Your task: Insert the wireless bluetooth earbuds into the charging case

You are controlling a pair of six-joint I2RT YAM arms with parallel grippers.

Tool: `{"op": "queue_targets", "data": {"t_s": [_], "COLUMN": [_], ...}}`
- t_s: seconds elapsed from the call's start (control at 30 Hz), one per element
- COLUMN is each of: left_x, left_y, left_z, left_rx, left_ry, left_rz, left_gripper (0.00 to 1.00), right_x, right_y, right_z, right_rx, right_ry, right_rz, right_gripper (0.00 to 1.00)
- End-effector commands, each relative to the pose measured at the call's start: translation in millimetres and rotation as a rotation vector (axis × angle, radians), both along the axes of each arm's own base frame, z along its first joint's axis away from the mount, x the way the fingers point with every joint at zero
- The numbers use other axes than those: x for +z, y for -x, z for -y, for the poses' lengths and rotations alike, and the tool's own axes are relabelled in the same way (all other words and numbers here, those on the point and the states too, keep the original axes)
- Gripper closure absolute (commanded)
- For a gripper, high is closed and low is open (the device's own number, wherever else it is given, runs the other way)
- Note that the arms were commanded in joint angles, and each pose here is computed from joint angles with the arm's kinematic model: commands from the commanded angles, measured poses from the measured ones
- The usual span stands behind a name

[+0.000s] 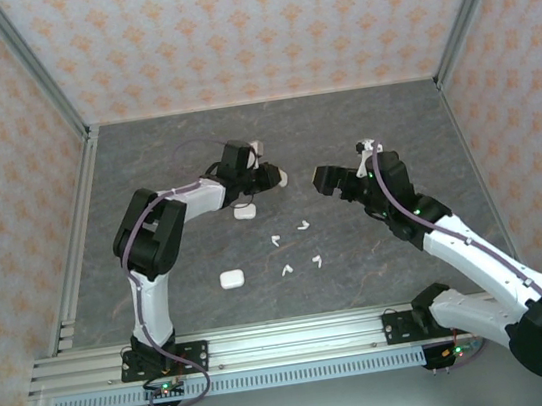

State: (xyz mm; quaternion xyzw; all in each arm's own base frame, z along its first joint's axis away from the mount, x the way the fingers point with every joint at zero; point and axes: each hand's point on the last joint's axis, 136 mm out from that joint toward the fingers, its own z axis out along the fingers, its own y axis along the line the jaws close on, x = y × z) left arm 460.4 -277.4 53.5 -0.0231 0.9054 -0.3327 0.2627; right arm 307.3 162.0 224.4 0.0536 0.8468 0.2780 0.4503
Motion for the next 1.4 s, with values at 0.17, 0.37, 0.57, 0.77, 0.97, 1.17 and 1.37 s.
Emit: {"op": "queue_targets", "data": {"t_s": [0.17,0.37,0.57,0.77,0.97,1.17,1.37], "left_x": [-4,-6,9,59,100,105,92], "left_y": [-7,-7,-8,0,15,30,49], "left_z": [-7,-16,-26,-41,-84,-145,-205], "left_rx": [0.043,0.055,0.077,0.081,0.146,0.252,0.379], "left_ry": [-0.037,-0.076,-0.089,-0.094,-0.012,0.114,0.164], "left_rz": [-0.003,-0.003,0.019,0.131,0.198,0.160,0.120], "left_gripper": [0.67,0.54,0.44,0.40,0.36,0.34,0.33], "right_x": [1,-3,-8,-17,-24,-54,-96], "right_y": [-3,-3,-1,1,-14,-22,-28], "right_z": [4,4,6,-9,-37,-92,-154], "right_rx": [-0.022,0.002,0.050,0.222,0.339,0.530,0.719], "right_ry": [0.012,0.077,0.199,0.332,0.401,0.564,0.685], "right_rz": [0.006,-0.023,-0.043,-0.115,-0.136,-0.183,-0.242], "right_gripper": [0.01,0.01,0.01,0.02,0.03,0.03,0.06]}}
